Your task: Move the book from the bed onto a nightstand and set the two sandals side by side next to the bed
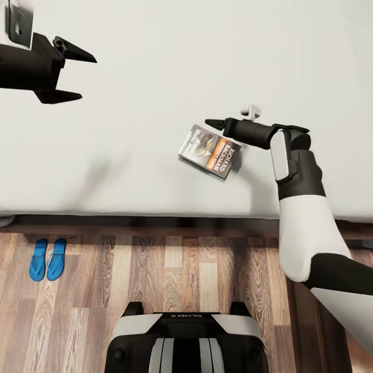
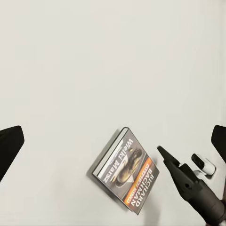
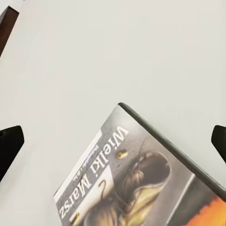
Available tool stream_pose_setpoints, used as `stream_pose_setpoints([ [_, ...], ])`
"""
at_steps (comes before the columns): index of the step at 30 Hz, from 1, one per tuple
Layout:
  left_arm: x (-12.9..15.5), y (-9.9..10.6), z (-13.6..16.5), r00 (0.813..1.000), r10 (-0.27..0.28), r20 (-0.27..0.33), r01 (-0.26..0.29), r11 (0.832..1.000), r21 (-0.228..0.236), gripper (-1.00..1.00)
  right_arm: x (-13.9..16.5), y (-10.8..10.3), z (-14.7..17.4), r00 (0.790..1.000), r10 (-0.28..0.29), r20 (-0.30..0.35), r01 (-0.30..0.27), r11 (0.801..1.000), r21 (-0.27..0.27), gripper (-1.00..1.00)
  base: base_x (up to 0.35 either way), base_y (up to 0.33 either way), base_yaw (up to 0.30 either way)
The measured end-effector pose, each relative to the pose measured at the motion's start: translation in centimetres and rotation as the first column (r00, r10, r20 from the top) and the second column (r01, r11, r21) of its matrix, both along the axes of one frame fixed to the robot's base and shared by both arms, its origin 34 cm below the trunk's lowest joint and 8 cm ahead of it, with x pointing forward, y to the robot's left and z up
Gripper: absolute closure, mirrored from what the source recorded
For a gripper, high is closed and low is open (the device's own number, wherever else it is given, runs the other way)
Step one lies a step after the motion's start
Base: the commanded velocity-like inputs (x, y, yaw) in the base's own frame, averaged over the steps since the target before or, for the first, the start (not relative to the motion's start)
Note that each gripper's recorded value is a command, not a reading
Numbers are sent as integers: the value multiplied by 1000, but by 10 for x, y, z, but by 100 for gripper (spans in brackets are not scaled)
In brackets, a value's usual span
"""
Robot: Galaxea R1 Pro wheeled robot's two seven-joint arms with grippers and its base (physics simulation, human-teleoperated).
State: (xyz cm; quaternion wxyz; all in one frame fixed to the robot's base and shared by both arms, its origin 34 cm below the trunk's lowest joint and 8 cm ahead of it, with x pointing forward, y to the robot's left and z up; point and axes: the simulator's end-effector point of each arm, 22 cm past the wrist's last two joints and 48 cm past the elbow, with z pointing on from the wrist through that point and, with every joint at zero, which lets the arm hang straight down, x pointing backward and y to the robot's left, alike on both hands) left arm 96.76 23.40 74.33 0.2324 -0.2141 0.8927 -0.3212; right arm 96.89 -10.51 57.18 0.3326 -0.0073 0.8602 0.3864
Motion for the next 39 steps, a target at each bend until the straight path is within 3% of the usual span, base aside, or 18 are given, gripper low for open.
stream_pose_setpoints([
  [20, -2, -1, 4, 1000, -10, 5, 10, 1000, 4, -100, -9, -2, -12, 1000, -9, -15, 9, 1000, 2, -100, 56, 38, 17],
  [31, -2, -1, 3, 1000, -10, 3, 10, 1000, 4, -100, -6, -20, -28, 997, -74, -18, 74, 997, 15, -100, 3, 2, 0],
  [39, -2, -1, 3, 1000, -10, 3, 10, 1000, 4, -100, -6, -22, -32, 996, -84, -15, 84, 996, 17, -100, 0, 0, 0],
])
